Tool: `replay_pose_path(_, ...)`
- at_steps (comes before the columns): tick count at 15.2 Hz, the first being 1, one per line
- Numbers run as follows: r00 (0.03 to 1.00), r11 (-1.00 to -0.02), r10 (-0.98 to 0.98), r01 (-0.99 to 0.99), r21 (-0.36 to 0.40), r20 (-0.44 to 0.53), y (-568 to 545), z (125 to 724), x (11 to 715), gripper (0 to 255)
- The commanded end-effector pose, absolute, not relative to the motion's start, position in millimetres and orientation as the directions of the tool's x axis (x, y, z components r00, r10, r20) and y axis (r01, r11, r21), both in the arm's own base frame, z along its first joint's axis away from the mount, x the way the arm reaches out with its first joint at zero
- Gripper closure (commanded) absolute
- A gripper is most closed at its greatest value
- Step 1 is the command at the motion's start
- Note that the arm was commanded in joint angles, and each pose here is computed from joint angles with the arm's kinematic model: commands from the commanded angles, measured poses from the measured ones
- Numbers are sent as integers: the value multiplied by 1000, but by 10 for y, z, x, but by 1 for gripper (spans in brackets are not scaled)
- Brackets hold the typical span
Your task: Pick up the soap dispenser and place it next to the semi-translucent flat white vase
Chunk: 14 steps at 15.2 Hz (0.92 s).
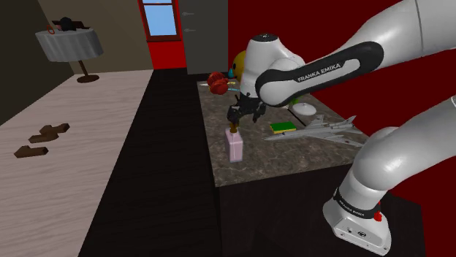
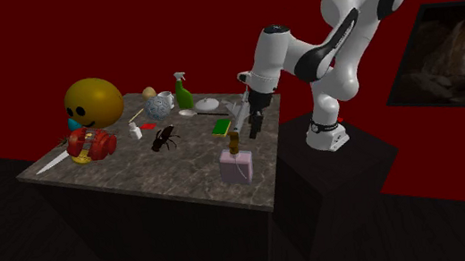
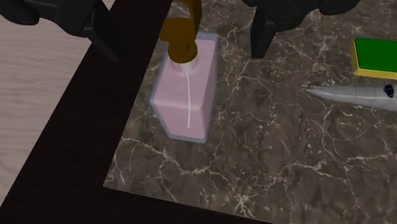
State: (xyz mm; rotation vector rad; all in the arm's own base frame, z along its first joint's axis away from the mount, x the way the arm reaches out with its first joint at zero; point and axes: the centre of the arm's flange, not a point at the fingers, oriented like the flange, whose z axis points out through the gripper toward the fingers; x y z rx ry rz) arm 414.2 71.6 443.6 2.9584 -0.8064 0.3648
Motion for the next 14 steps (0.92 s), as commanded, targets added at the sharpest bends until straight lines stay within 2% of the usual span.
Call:
replay_pose_path(1, 808, -835, -536, -550, -12, 244, 761, 4198, 4271, 0)
replay_pose_path(6, 738, -764, -626, -645, -10, 252, 783, 3644, 4592, 0)
replay_pose_path(14, 738, -764, -626, -645, -10, 252, 721, 3257, 4671, 0)
